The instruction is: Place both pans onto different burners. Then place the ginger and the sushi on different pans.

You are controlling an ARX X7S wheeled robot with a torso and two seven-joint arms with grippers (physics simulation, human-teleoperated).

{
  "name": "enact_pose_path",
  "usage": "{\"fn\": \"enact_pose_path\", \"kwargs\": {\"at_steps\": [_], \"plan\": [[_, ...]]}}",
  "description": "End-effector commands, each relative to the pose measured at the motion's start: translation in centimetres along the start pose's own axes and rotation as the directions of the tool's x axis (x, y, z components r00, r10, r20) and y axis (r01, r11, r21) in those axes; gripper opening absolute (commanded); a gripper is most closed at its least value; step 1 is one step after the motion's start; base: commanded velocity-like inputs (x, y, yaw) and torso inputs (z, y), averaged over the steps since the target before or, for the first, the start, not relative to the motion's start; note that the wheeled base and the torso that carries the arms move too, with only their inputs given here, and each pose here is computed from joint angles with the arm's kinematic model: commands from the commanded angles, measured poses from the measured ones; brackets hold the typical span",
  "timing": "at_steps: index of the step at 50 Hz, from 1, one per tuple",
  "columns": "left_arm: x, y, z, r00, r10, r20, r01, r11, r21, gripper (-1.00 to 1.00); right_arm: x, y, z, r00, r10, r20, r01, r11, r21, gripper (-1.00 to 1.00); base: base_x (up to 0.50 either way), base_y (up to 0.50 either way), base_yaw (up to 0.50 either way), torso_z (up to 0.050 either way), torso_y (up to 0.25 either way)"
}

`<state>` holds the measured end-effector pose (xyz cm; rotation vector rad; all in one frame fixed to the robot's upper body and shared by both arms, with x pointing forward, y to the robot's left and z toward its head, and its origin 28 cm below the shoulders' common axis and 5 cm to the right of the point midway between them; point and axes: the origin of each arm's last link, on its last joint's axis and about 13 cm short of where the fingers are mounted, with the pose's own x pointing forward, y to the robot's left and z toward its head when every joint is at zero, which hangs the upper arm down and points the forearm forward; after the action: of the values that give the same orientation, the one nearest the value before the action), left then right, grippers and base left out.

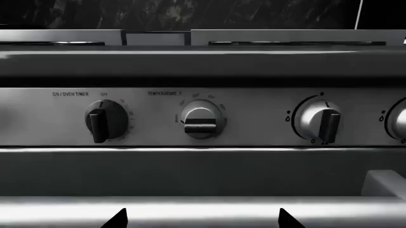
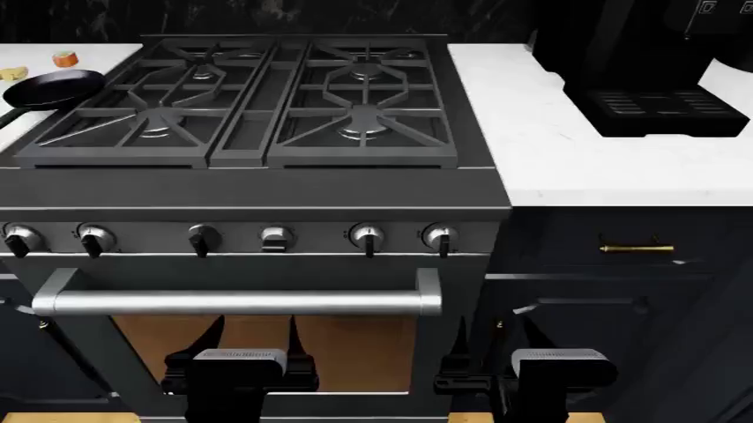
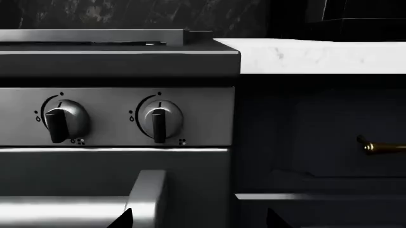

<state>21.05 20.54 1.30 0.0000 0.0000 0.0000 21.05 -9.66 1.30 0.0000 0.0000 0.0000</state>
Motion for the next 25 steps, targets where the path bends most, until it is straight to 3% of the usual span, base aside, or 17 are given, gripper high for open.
{"fn": "enact_pose_path", "kwargs": {"at_steps": [1,7,25], "plan": [[-0.1,-0.1,-0.1,1.000,-0.004,0.003,0.004,1.000,0.001,1.00,0.0,0.0,-0.3,1.000,-0.007,-0.016,0.007,1.000,0.004,1.00,0.00,0.00,0.00,0.000,0.000],[0.3,-0.2,-0.9,1.000,-0.007,0.029,0.006,0.999,0.054,1.00,0.2,-0.1,-0.3,1.000,-0.017,-0.012,0.017,0.999,0.032,1.00,0.00,0.00,0.00,0.000,0.000],[0.1,-0.3,-1.4,1.000,-0.022,-0.015,0.023,0.997,0.070,1.00,0.2,-0.1,-0.5,1.000,-0.015,-0.020,0.017,0.998,0.058,1.00,0.00,0.50,0.00,0.000,0.000]]}}
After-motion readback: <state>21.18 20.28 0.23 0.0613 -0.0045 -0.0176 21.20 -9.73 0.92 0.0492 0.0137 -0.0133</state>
